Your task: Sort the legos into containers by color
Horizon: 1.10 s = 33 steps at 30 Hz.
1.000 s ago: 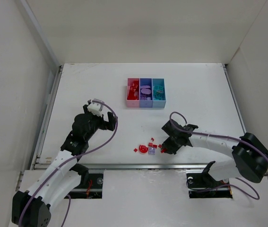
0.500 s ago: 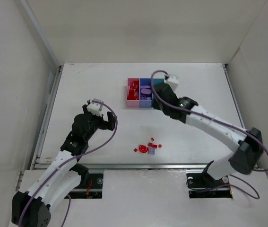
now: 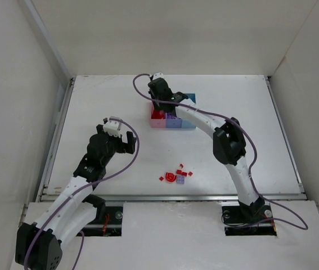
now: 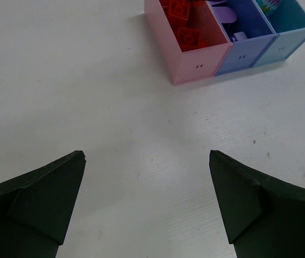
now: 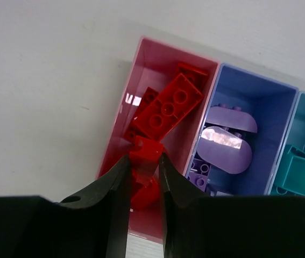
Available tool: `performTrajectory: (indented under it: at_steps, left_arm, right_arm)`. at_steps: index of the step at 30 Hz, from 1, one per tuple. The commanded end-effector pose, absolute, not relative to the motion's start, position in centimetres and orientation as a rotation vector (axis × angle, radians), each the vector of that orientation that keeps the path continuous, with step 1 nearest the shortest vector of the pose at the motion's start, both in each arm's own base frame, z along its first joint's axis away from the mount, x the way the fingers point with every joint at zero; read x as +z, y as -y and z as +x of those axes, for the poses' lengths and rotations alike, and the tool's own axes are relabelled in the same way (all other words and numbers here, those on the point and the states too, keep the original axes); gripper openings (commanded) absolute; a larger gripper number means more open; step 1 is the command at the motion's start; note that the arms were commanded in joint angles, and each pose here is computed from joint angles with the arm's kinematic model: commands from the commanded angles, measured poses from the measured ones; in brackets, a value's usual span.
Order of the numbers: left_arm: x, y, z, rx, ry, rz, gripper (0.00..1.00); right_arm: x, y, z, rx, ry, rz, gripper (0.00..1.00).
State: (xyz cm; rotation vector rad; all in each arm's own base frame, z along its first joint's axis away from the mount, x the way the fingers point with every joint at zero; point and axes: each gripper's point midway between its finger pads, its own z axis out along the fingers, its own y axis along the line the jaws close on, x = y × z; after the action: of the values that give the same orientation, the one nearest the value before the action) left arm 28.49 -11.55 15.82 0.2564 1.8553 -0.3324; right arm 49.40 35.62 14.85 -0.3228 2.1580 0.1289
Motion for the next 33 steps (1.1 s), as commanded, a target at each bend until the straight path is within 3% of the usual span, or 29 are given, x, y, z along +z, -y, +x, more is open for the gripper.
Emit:
performTrajectory:
  at_steps: [1,3,7,9,16,19,28,33]
  left_arm:
    - [16.1,11.1,29.1,-0.310,-1.831,0.242,0.99]
    - [16.1,10.9,29.3,-0.303,-1.832,0.234,0.99]
    - [15.8,10.7,29.4,-0.294,-1.841,0.229,0.99]
    - [15.8,10.7,29.4,-0.294,-1.841,0.229,0.99]
    - [15.8,10.9,29.3,-0.302,-1.841,0.235,0.99]
    - [16.1,10.9,29.3,-0.303,-1.832,0.234,0.99]
    - [16.9,11.2,29.2,-0.326,-1.802,0.245,0.99]
    - [17.2,11.4,29.0,-0.336,-1.793,0.251,0.99]
  right_arm:
    - [19.8,-35.9,50.3,0.132,-2.048,-0.318,0.08]
    - [19.8,-35.7,50.4,0.123,-2.047,-0.312,0.13]
    - [19.4,-36.7,49.7,0.182,-2.065,-0.387,0.74]
    - [19.5,-36.4,49.2,0.173,-2.081,-0.394,0.81]
    - [22.8,-32.9,46.4,0.136,-2.079,-0.342,0.85]
    - [23.1,-31.1,42.8,0.173,-2.139,-0.391,0.85]
    - [11.5,-27.6,27.4,0.322,-2.614,-0.130,0.78]
    - [10.1,-29.5,24.3,0.350,-2.564,-0.391,0.69]
